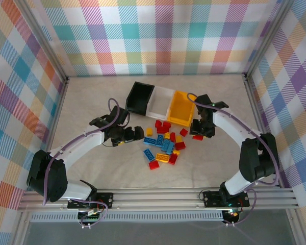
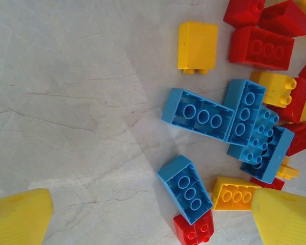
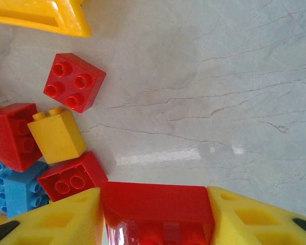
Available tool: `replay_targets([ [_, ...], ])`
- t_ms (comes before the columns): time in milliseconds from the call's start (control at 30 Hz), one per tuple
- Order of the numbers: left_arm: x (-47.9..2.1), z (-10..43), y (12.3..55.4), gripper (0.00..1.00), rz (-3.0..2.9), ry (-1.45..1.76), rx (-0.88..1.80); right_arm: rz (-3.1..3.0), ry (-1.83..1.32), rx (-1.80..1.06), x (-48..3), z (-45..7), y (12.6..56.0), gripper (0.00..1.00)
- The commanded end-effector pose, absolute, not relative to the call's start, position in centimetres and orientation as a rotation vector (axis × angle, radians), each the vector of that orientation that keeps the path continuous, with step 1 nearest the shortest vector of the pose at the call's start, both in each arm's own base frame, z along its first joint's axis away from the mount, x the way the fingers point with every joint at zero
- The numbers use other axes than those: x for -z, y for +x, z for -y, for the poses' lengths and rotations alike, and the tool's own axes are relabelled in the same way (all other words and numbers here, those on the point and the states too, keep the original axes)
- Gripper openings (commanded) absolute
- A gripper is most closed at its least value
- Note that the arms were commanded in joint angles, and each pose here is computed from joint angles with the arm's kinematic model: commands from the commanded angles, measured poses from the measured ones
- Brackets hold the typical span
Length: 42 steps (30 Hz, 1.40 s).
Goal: Sort the legos into containers by color
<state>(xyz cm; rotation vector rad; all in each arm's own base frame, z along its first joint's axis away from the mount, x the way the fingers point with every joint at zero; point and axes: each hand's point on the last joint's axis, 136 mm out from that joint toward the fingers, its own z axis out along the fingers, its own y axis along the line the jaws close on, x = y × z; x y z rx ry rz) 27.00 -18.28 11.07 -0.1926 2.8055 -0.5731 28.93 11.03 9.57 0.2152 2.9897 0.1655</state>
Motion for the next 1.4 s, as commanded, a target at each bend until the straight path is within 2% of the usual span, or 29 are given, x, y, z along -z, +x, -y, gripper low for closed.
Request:
replay_targets([
  [0, -12.9, 19.2, 27.9, 1.0, -2.751, -0.187, 0.64, -2.955, 0.19, -0.219, -11.9, -11.3, 29.1, 0.5],
  [333, -14.0, 19.6, 28.0, 1.0, -2.713, -0.152, 0.68, -2.894, 0.192, -0.31, -15.1, -12.4, 30.3, 0.5],
  [700, -14.8, 19.0, 27.1, 1.0, -2.666, -0.134, 0.696, -2.856, 0.173, -0.386, -17.8, -14.3, 33.6, 0.5],
  [1367, -15.8, 18.6, 27.8, 1.0, -2.636, -0.146, 0.725, -2.866, 0.087, -0.423, -18.1, -17.2, 40.1, 0.5],
])
